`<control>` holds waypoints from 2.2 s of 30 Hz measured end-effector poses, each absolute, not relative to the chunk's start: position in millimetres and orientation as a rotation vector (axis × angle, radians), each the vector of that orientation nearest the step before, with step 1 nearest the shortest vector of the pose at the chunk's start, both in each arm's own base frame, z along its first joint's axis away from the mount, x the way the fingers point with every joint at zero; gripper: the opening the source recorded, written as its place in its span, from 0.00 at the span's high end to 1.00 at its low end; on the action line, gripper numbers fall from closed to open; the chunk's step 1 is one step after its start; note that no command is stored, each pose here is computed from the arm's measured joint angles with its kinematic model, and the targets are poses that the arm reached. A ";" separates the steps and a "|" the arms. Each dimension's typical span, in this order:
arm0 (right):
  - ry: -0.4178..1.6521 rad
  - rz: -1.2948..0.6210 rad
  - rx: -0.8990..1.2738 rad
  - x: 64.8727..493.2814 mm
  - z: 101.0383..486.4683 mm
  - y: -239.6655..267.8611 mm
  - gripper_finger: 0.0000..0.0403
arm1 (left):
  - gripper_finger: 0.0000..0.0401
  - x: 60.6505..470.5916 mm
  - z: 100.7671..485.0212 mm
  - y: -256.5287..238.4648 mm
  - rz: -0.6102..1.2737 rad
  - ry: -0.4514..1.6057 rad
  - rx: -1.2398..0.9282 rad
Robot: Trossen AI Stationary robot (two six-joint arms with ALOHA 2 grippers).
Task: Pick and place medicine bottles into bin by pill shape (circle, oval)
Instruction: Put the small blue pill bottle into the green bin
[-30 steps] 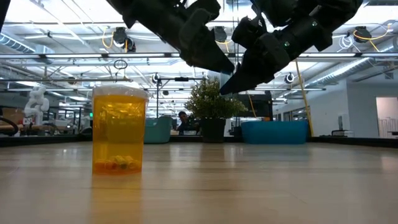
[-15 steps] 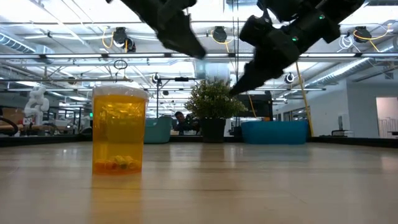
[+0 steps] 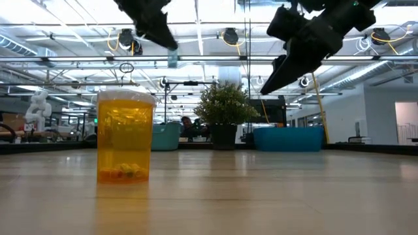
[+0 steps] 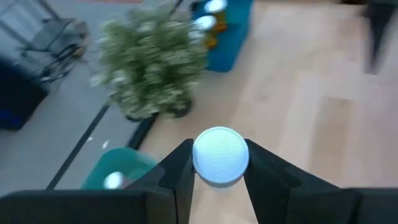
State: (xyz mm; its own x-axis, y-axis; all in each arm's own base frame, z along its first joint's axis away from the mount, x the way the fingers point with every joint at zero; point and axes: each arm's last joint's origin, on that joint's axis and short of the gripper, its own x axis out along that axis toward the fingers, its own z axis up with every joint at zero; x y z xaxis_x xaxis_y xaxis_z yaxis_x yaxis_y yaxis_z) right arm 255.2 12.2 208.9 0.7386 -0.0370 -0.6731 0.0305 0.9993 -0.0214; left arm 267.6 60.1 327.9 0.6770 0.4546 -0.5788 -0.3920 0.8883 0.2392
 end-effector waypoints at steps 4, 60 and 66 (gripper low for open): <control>0.732 -0.030 -0.005 252.0 212.5 15.3 0.33 | 0.68 254.1 327.8 82.4 0.559 0.714 0.076; 0.476 -0.029 -0.042 246.8 189.1 10.3 0.33 | 0.68 220.3 143.1 207.4 0.702 0.671 -0.164; 0.476 -0.028 -0.041 246.8 189.1 10.3 0.33 | 0.68 221.3 140.3 209.0 0.714 0.674 -0.149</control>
State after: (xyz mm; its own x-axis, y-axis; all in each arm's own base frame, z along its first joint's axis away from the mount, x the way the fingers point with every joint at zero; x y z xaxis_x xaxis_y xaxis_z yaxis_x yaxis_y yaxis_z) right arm 246.8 10.3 189.1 0.8884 -0.0368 -0.4577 0.0176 0.9988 -0.0461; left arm 221.3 209.0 140.3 0.5565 0.5562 -0.6173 -0.6483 0.7553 0.0961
